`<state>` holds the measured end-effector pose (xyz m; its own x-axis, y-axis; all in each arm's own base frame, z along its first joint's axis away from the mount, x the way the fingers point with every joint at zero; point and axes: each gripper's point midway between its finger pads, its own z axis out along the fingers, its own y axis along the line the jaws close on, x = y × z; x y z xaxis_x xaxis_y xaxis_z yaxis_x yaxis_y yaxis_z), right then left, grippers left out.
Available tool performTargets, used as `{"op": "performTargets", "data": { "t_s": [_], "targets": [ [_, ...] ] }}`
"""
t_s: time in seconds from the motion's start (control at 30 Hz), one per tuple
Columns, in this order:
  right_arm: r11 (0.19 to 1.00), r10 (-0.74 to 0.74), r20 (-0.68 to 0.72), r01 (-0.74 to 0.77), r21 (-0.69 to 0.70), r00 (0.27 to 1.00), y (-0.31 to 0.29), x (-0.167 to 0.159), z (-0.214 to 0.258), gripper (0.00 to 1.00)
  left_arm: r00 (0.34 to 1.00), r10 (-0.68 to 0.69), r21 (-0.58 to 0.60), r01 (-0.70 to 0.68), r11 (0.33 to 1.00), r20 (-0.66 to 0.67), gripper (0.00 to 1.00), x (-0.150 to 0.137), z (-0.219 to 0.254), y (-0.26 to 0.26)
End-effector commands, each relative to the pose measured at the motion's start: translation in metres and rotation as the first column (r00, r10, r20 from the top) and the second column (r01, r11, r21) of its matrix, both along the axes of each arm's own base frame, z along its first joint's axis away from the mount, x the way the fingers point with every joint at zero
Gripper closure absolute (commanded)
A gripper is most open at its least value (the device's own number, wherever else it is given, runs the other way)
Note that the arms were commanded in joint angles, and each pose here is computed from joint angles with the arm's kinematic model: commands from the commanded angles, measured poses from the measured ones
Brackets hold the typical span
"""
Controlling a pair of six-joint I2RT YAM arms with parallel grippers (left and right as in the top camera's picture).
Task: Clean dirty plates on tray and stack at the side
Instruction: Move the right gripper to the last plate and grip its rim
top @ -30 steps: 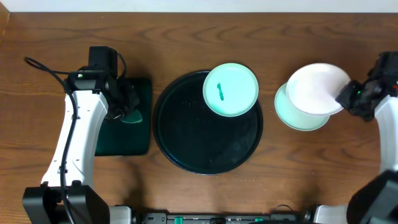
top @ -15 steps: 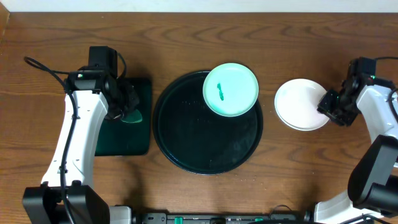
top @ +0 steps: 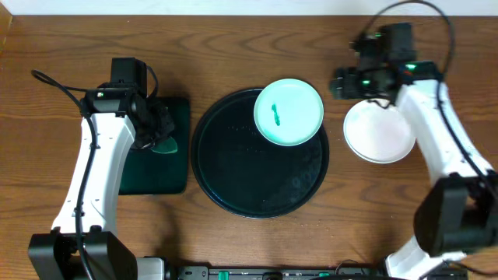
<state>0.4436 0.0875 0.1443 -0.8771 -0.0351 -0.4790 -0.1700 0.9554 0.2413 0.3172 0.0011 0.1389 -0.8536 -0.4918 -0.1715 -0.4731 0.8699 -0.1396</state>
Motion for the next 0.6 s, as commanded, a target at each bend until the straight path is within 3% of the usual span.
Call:
{"op": "performTargets", "data": {
  "t_s": [0.0, 0.13, 0.23, 0.4, 0.57],
  "targets": [
    [0.984, 0.177, -0.040, -0.178, -0.028, 0.983, 0.037, 0.019, -0.034, 0.29, 1.000, -0.008, 0.005, 0.008, 1.000, 0.017, 0.93, 0.003, 0.004, 0.002],
    [0.955, 0.280, -0.164, -0.292, -0.048, 0.946, 0.057, 0.029, -0.073, 0.37, 1.000, -0.008, 0.005, 0.008, 1.000, 0.017, 0.93, 0.003, 0.004, 0.002],
    [0.955, 0.280, -0.197, -0.294, -0.044, 0.939, 0.057, 0.027, -0.083, 0.44, 1.000, -0.008, 0.005, 0.008, 1.000, 0.017, 0.93, 0.003, 0.004, 0.002],
    [0.955, 0.276, -0.258, -0.296, -0.038, 0.926, 0.054, 0.016, -0.097, 0.45, 1.000, -0.008, 0.005, 0.008, 1.000, 0.017, 0.93, 0.003, 0.004, 0.002],
    [0.954, 0.280, -0.295, -0.299, -0.021, 0.914, 0.056, 0.011, -0.109, 0.58, 1.000, -0.012, 0.007, 0.012, 1.000, 0.017, 0.93, 0.003, 0.004, 0.002]
  ]
}}
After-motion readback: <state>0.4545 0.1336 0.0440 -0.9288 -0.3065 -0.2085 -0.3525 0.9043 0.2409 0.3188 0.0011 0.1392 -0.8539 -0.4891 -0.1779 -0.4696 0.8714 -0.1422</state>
